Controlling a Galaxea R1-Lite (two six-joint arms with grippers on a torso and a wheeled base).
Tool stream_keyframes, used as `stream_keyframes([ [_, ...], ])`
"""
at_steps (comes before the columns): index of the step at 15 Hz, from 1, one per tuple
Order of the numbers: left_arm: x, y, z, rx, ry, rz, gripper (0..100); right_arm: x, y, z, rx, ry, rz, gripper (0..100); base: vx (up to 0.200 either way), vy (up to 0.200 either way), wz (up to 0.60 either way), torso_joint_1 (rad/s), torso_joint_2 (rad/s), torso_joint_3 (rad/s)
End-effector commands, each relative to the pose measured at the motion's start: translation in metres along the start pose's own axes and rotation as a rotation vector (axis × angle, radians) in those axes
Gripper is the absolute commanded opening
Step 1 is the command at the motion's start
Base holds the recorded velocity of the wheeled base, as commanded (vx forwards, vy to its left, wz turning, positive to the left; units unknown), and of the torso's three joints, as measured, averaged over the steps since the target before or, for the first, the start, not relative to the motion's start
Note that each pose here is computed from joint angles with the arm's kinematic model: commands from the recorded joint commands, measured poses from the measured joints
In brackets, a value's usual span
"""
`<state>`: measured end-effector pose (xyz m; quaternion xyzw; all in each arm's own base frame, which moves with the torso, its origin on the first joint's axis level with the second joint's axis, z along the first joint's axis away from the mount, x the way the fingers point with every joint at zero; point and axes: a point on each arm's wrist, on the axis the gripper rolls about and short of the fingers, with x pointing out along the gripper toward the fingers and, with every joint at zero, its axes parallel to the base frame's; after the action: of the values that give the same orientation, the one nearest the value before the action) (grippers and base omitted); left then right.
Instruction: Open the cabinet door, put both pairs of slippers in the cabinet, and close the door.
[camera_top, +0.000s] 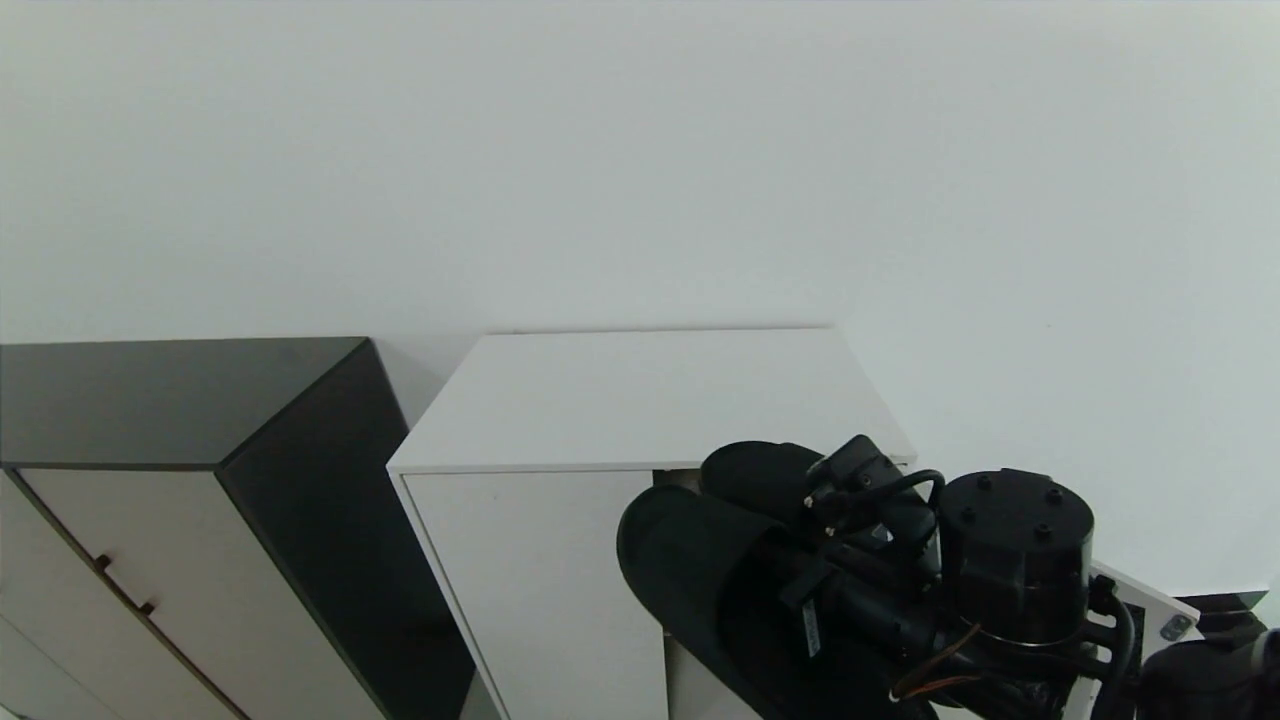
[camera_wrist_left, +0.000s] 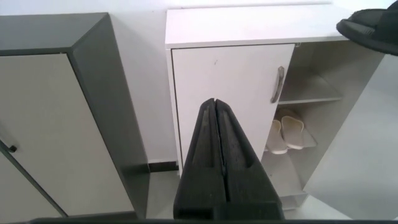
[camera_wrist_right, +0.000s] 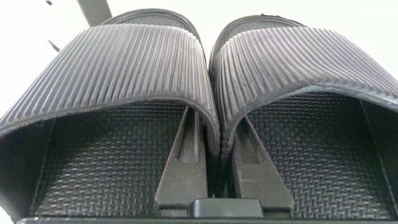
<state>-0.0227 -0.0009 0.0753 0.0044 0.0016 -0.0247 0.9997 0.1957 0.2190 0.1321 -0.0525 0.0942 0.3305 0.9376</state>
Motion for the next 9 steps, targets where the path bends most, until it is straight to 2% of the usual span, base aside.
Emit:
stream_keyframes([
  [1, 0.0, 0.0, 0.0, 0.0, 0.0, 0.0, 0, 0.0014, -0.0022, -0.0026, 0.0, 0.009, -0.009, 0, 0.0, 0.0, 0.0, 0.0, 0.0, 0.0],
  [5, 0.0, 0.0, 0.0, 0.0, 0.0, 0.0, 0, 0.0034, -0.0018, -0.0066, -0.003, 0.024, -0.006, 0, 0.0, 0.0, 0.0, -0.031, 0.07, 0.038],
  [9, 0.0, 0.0, 0.0, 0.0, 0.0, 0.0, 0, 0.0034, -0.0018, -0.0066, -0.003, 0.024, -0.006, 0, 0.0, 0.0, 0.0, -0.199, 0.48, 0.27],
])
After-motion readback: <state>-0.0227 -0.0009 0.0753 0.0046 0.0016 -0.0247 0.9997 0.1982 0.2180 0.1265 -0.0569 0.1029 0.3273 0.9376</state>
